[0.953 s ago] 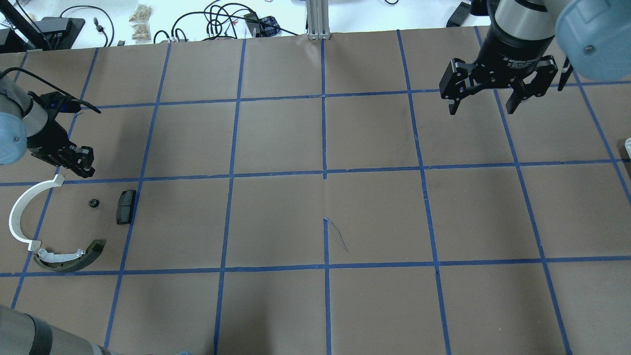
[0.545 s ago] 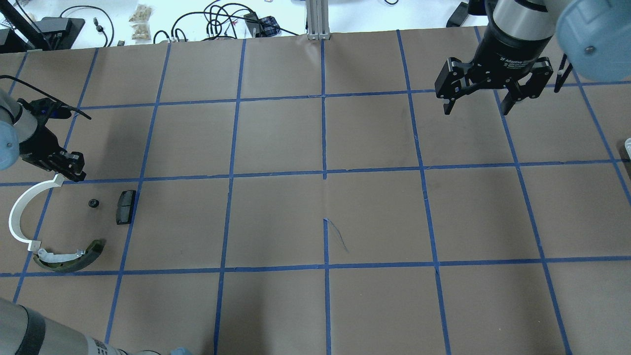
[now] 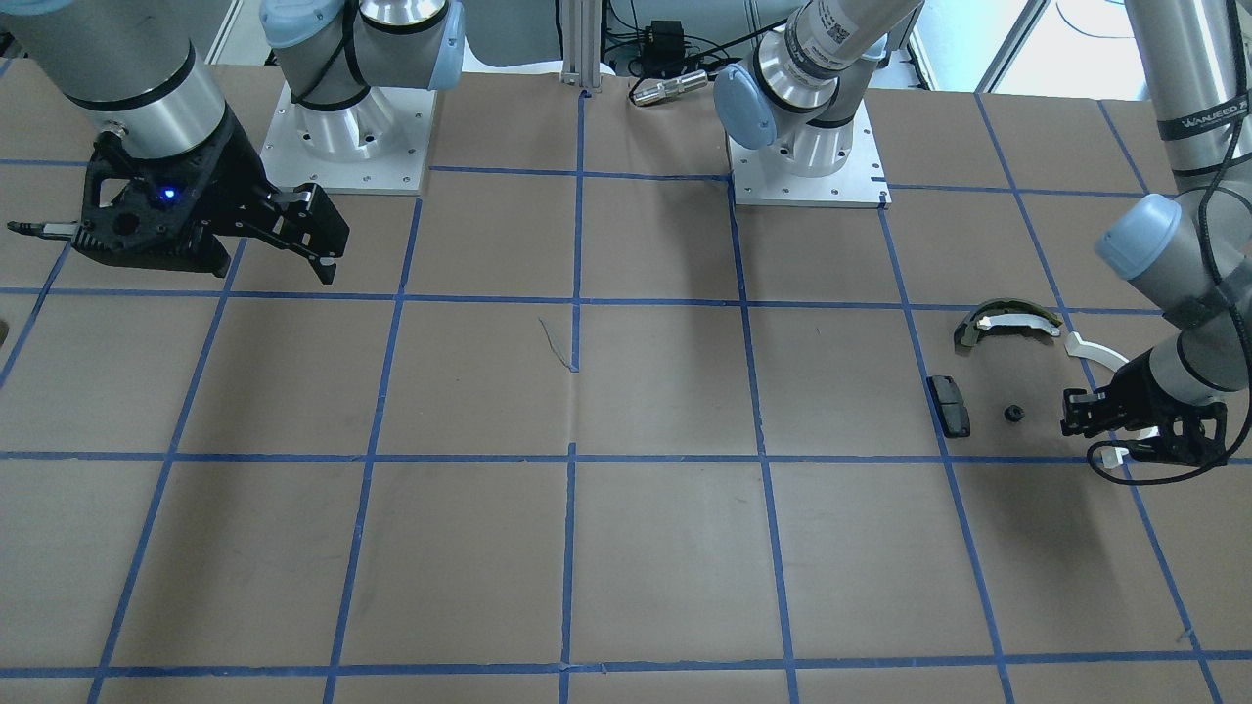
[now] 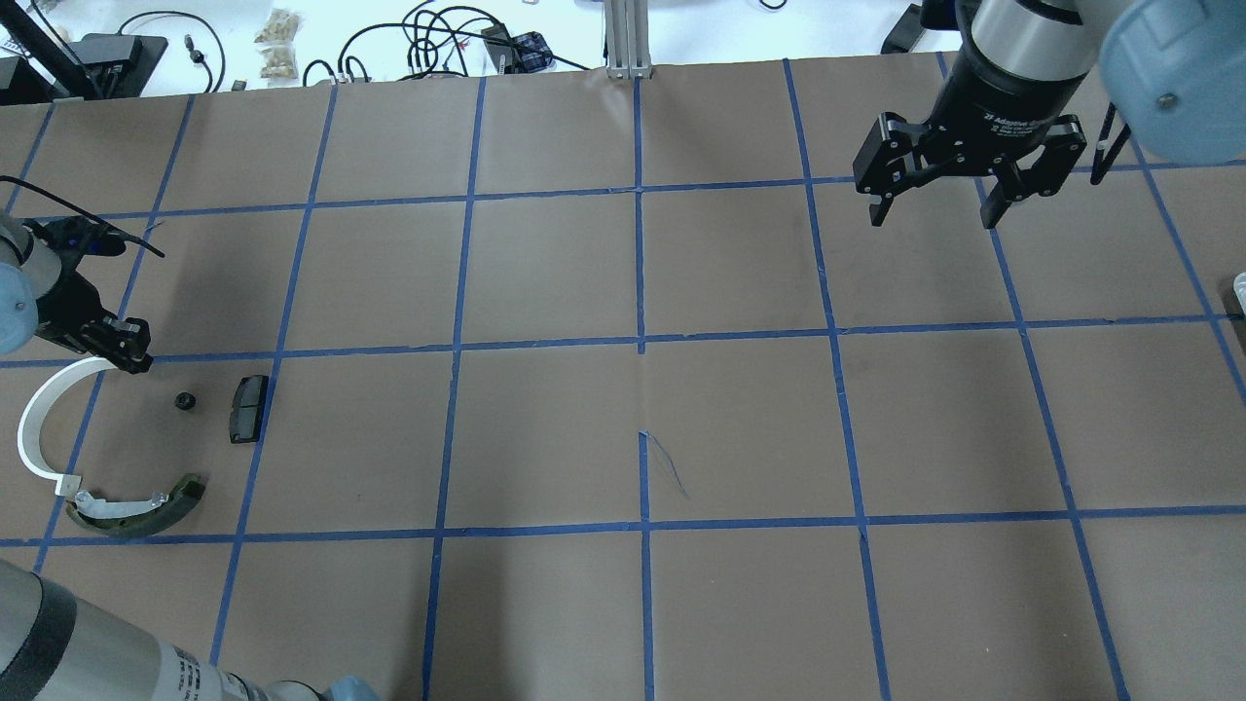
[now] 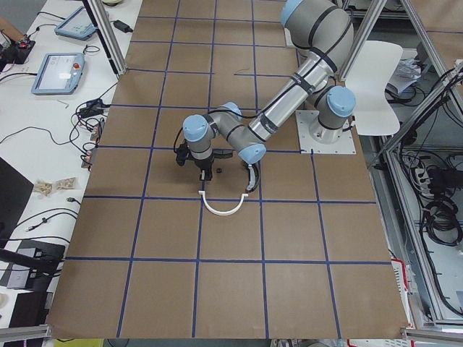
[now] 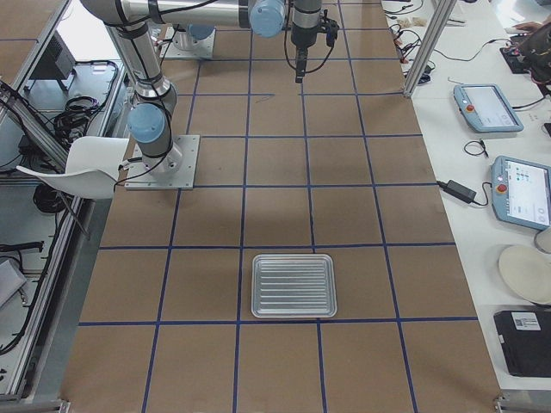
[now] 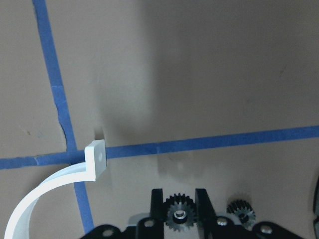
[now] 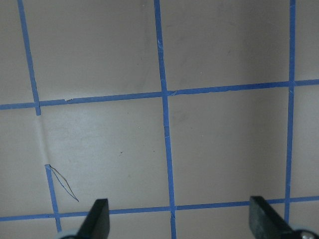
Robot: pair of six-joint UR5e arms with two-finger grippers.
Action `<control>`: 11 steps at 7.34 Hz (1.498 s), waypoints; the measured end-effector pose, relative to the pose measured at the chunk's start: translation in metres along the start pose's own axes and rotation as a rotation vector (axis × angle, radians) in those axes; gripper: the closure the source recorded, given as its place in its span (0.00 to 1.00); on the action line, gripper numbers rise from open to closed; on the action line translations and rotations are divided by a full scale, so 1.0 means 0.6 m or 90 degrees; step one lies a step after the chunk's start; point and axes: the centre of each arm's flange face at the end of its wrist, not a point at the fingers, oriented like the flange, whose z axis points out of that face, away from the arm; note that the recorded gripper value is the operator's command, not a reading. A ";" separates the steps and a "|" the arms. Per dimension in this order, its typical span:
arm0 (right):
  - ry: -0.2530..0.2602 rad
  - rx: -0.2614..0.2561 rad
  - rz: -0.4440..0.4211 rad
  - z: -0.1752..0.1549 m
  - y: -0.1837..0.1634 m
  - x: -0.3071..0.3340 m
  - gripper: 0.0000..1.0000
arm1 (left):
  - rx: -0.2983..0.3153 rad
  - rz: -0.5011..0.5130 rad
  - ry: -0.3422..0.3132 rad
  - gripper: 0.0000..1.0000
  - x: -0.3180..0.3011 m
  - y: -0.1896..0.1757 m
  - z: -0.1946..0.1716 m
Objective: Place bearing gear from tray to pile
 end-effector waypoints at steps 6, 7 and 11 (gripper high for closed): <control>0.001 -0.001 -0.004 0.002 0.003 0.001 0.00 | -0.038 -0.016 0.034 0.00 0.025 0.022 0.023; 0.001 -0.001 -0.004 0.003 0.004 0.001 0.00 | -0.038 -0.016 0.032 0.00 0.023 0.021 0.019; -0.001 -0.001 -0.003 0.003 0.005 0.001 0.00 | -0.042 -0.039 0.037 0.00 0.051 -0.020 -0.123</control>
